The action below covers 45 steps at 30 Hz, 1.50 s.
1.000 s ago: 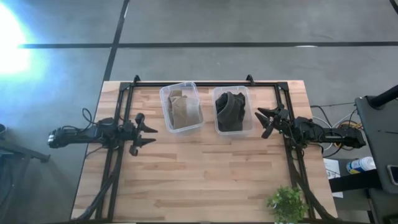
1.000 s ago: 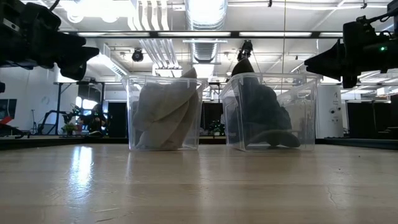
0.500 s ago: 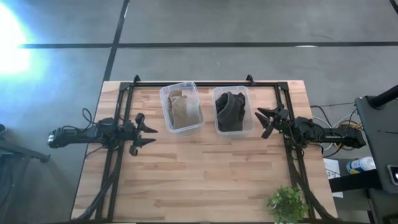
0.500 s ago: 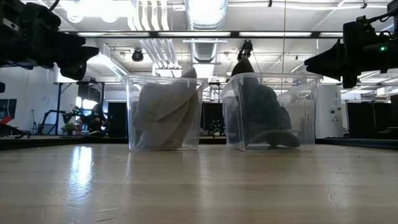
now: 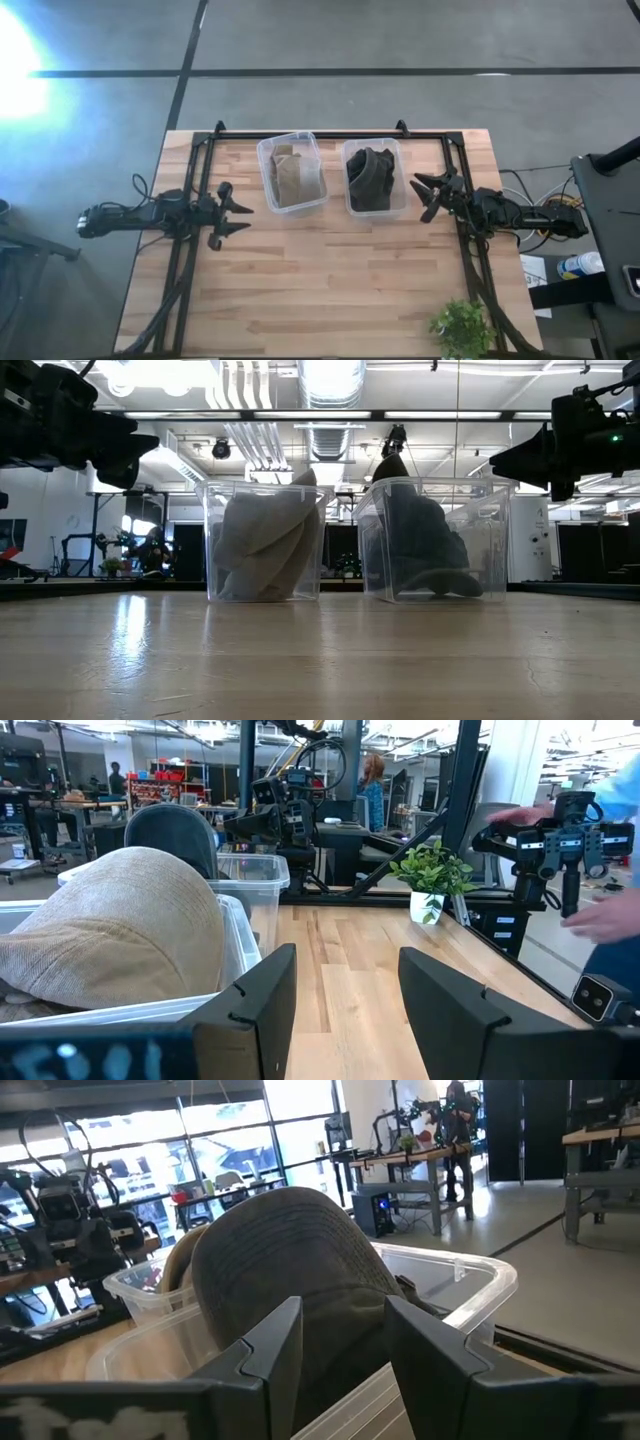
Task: Pick & Place hat
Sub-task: Return to Home Position
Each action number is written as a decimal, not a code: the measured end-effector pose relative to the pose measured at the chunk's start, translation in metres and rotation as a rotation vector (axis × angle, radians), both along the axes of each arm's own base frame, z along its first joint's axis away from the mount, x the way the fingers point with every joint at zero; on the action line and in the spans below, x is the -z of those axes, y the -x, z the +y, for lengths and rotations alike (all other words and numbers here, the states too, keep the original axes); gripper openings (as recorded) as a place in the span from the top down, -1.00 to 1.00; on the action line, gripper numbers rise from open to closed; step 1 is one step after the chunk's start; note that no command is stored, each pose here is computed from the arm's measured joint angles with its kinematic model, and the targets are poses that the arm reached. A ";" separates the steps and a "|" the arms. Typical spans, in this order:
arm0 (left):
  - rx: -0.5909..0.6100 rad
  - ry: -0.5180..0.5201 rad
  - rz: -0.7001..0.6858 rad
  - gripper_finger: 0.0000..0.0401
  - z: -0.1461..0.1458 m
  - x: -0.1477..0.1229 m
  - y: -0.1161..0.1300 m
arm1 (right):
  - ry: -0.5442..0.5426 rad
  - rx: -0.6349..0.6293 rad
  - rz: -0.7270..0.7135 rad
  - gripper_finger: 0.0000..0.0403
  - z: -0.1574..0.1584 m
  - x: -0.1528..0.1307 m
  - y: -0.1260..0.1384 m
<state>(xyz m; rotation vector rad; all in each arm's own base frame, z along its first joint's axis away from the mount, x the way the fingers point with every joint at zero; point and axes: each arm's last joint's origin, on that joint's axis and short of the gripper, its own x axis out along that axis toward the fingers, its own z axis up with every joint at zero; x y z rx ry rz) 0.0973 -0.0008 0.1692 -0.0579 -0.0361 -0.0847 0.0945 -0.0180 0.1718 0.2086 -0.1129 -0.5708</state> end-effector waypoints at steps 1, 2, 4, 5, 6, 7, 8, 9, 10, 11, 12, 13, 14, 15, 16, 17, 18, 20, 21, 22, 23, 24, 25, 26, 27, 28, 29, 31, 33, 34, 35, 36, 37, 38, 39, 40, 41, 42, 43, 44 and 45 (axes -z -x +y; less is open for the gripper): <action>0.000 0.000 0.000 0.15 0.000 0.000 0.000 | 0.015 0.001 0.011 0.31 0.000 0.000 0.000; 0.000 0.000 0.000 0.15 0.000 0.000 0.000 | 0.044 0.003 0.031 0.31 0.000 0.000 0.000; 0.000 0.000 0.000 0.15 0.000 0.000 0.000 | 0.077 0.005 0.047 0.31 0.000 0.000 0.000; 0.000 0.000 0.000 0.15 0.000 0.000 0.000 | 0.072 0.004 0.040 0.31 0.000 -0.001 0.000; 0.000 0.000 0.000 0.15 0.000 0.000 0.000 | 0.055 0.004 0.025 0.31 0.000 -0.001 0.000; 0.000 0.000 0.000 0.15 0.000 0.000 0.000 | 0.036 0.003 0.014 0.31 0.000 -0.001 0.001; 0.000 0.000 0.000 0.15 0.000 0.000 0.000 | 0.020 0.001 0.005 0.31 0.000 -0.001 0.001; 0.000 0.000 0.000 0.15 0.000 0.000 0.000 | 0.011 0.001 -0.001 0.31 0.000 -0.001 0.001; 0.000 0.000 0.000 0.15 0.000 0.000 0.000 | 0.006 0.000 -0.011 0.31 0.000 -0.001 0.001; 0.000 0.000 -0.001 0.15 0.000 0.000 0.000 | 0.004 0.000 -0.020 0.31 0.000 -0.002 0.002; 0.000 0.000 -0.001 0.15 0.000 0.000 0.000 | 0.007 0.001 -0.027 0.31 0.000 -0.002 0.002; 0.000 0.000 -0.001 0.15 0.000 0.000 0.000 | 0.013 0.002 -0.031 0.31 0.000 -0.003 0.003; 0.000 0.000 -0.001 0.15 0.000 0.000 0.000 | 0.012 -0.003 -0.041 0.31 0.000 -0.004 0.003; 0.000 0.000 -0.001 0.15 0.000 0.000 0.000 | 0.006 -0.020 -0.050 0.31 0.001 -0.004 0.002; 0.000 0.000 -0.001 0.15 0.000 0.000 0.000 | 0.005 -0.053 -0.055 0.31 0.002 -0.005 0.002; 0.000 0.000 -0.001 0.15 0.000 0.000 0.000 | 0.009 -0.112 -0.057 0.31 0.003 -0.005 0.001; 0.000 0.000 -0.001 0.15 0.000 0.000 0.000 | 0.022 -0.184 -0.054 0.31 0.005 -0.005 0.000; 0.000 0.000 -0.001 0.15 0.000 0.000 0.000 | 0.067 -0.348 -0.039 0.31 0.010 -0.005 -0.001; 0.000 0.000 -0.001 0.15 0.000 0.000 0.000 | 0.090 -0.424 -0.033 0.31 0.013 -0.005 -0.002; 0.000 0.000 -0.001 0.15 0.000 0.000 0.000 | 0.116 -0.497 -0.030 0.31 0.015 -0.005 -0.002; 0.000 0.000 -0.001 0.15 0.000 0.000 0.000 | 0.141 -0.555 -0.026 0.31 0.017 -0.005 -0.002; 0.000 0.000 -0.001 0.15 0.000 0.000 0.000 | 0.159 -0.598 -0.024 0.31 0.018 -0.005 -0.002; 0.000 0.000 -0.001 0.15 0.000 0.000 0.000 | 0.171 -0.618 -0.022 0.31 0.019 -0.005 -0.002; 0.000 0.000 -0.001 0.15 0.000 0.000 0.000 | 0.178 -0.626 -0.019 0.31 0.019 -0.005 -0.002; 0.000 0.000 -0.001 0.15 0.000 0.000 0.000 | 0.182 -0.627 -0.018 0.31 0.019 -0.005 -0.002; 0.000 0.000 -0.001 0.15 0.000 0.000 0.000 | 0.186 -0.628 -0.016 0.31 0.019 -0.005 -0.002; 0.000 0.000 -0.001 0.15 0.000 0.000 0.000 | 0.188 -0.628 -0.012 0.31 0.019 -0.005 -0.002; 0.000 0.000 -0.001 0.15 0.000 0.000 0.000 | 0.180 -0.631 0.011 0.31 0.019 -0.002 -0.002; 0.000 0.000 -0.001 0.15 0.000 0.000 0.000 | 0.164 -0.635 0.050 0.31 0.019 0.002 -0.002; 0.000 0.000 -0.001 0.15 0.000 0.000 0.000 | 0.157 -0.636 0.064 0.31 0.019 0.003 -0.003; 0.000 0.000 -0.001 0.15 0.000 0.000 0.000 | 0.158 -0.636 0.062 0.31 0.019 0.003 -0.002; 0.000 0.000 -0.001 0.15 0.000 0.000 0.000 | 0.163 -0.636 0.064 0.31 0.019 0.003 -0.003; 0.000 0.000 -0.001 0.15 0.000 0.000 0.000 | 0.169 -0.636 0.062 0.31 0.019 0.003 -0.003; -0.001 0.000 -0.001 0.15 0.000 0.000 0.000 | 0.170 -0.636 0.062 0.31 0.019 0.003 -0.003; 0.000 0.000 -0.001 0.15 0.000 0.000 0.000 | 0.166 -0.636 0.062 0.31 0.019 0.003 -0.003; -0.001 0.000 -0.001 0.15 0.000 0.000 0.000 | 0.155 -0.637 0.063 0.31 0.019 0.003 -0.003; -0.001 0.000 -0.001 0.15 0.000 0.000 0.000 | 0.143 -0.638 0.066 0.31 0.019 0.004 -0.003; -0.001 0.000 -0.001 0.15 0.000 0.000 0.000 | 0.132 -0.639 0.067 0.31 0.019 0.004 -0.003; -0.001 0.000 -0.001 0.15 0.000 0.000 0.000 | 0.120 -0.640 0.066 0.31 0.019 0.004 -0.004; -0.001 0.000 -0.001 0.15 0.000 0.000 0.000 | 0.112 -0.640 0.067 0.31 0.019 0.004 -0.004; -0.001 0.000 -0.001 0.15 0.000 0.000 0.000 | 0.108 -0.641 0.068 0.31 0.019 0.005 -0.004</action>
